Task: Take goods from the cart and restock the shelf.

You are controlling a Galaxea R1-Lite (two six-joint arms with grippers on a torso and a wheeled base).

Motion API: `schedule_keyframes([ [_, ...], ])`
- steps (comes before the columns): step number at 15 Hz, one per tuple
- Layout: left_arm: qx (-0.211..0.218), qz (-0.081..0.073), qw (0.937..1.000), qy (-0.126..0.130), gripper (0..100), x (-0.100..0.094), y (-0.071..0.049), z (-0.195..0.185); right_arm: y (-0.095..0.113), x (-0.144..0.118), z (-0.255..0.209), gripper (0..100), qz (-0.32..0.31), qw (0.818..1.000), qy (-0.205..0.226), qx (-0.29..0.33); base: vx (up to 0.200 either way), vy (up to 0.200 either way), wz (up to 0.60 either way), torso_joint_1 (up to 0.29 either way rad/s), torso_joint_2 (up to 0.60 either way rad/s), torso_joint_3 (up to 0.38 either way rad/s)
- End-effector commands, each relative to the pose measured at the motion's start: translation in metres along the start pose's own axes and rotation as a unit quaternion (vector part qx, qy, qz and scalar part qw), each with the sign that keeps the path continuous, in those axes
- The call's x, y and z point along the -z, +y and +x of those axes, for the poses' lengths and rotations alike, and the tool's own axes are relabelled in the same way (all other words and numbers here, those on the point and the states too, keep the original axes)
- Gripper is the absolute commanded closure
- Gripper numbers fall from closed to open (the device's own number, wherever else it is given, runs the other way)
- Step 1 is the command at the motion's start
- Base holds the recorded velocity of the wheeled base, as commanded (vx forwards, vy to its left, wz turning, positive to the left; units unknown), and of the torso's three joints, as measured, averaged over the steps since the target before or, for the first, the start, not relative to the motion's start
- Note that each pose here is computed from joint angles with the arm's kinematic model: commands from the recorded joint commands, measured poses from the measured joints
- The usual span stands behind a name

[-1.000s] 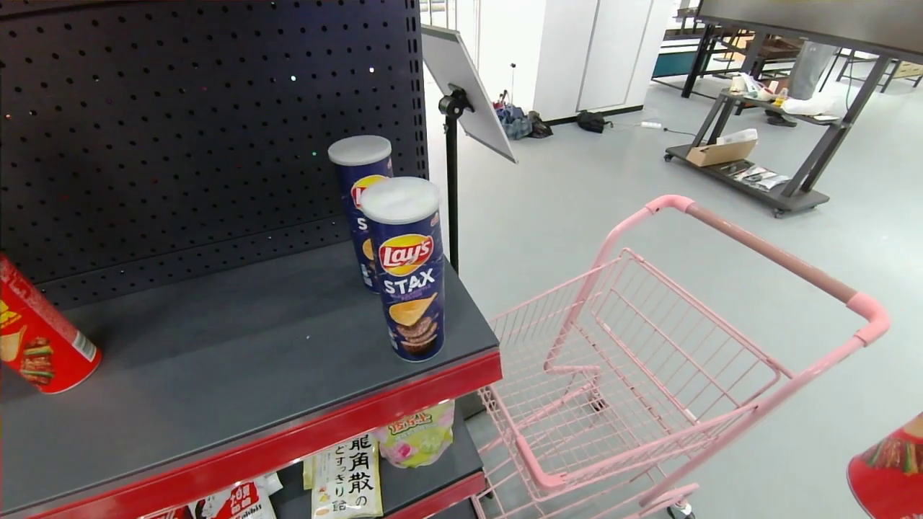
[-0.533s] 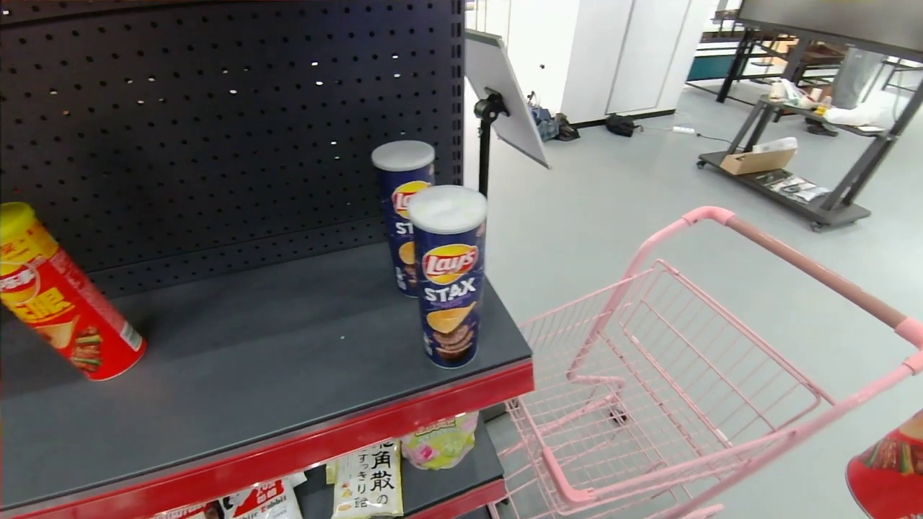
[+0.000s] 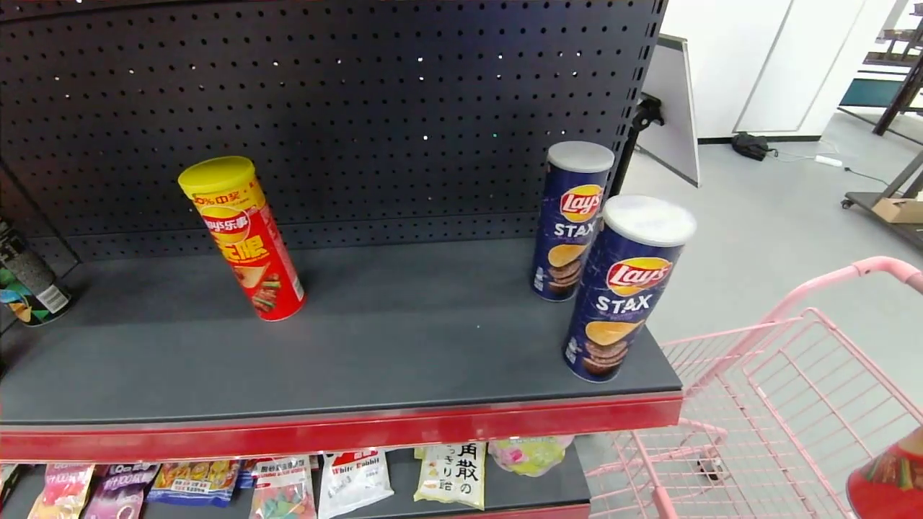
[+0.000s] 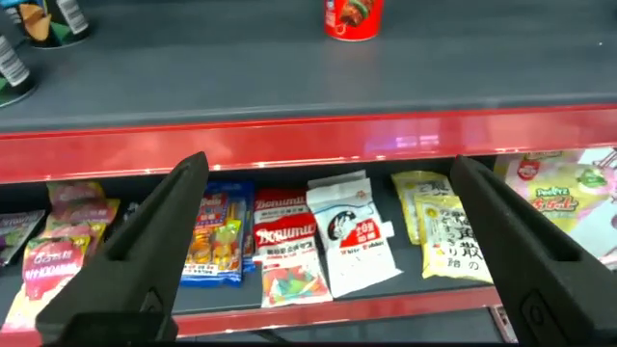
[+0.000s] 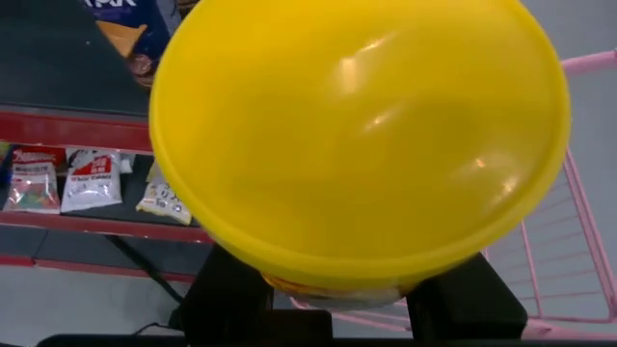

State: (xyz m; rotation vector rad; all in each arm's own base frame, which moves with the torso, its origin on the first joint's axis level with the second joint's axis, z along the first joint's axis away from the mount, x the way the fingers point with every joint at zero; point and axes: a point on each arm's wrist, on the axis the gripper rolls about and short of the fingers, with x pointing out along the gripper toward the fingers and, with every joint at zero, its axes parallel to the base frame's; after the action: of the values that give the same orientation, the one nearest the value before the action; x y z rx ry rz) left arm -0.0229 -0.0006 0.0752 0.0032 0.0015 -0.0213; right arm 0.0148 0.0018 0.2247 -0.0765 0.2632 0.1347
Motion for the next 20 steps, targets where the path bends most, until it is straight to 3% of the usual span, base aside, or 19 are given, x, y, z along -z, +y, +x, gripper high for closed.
schedule_keyframes([
  [1, -0.001, 0.000, 1.0000, 0.001, 0, 0.000, 0.000, 0.000, 0.001, 0.023, -0.015, 100, 0.000, 0.999, -0.035, -0.003, 0.000, 0.200, 0.00, 0.002, 0.01, -0.007],
  [5, -0.001, 0.000, 1.0000, 0.000, 0, 0.000, 0.000, 0.000, 0.002, 0.042, -0.024, 100, -0.004, 0.998, -0.054, -0.006, 0.000, 0.200, 0.00, 0.001, 0.00, 0.001],
  [9, -0.001, 0.000, 1.0000, 0.000, 0, 0.000, 0.000, 0.000, 0.001, 0.040, -0.025, 100, -0.006, 0.997, -0.071, -0.020, 0.000, 0.200, 0.00, 0.000, 0.00, 0.005],
  [13, -0.001, 0.000, 1.0000, 0.000, 0, 0.000, 0.000, 0.000, 0.003, 0.048, -0.027, 100, -0.014, 0.992, -0.078, -0.098, 0.000, 0.200, 0.00, -0.001, 0.00, -0.001],
  [20, -0.001, 0.000, 1.0000, 0.000, 0, 0.000, 0.000, 0.000, 0.004, 0.042, -0.023, 100, -0.015, 0.991, -0.072, -0.109, 0.000, 0.171, 0.00, 0.004, 0.00, 0.002],
])
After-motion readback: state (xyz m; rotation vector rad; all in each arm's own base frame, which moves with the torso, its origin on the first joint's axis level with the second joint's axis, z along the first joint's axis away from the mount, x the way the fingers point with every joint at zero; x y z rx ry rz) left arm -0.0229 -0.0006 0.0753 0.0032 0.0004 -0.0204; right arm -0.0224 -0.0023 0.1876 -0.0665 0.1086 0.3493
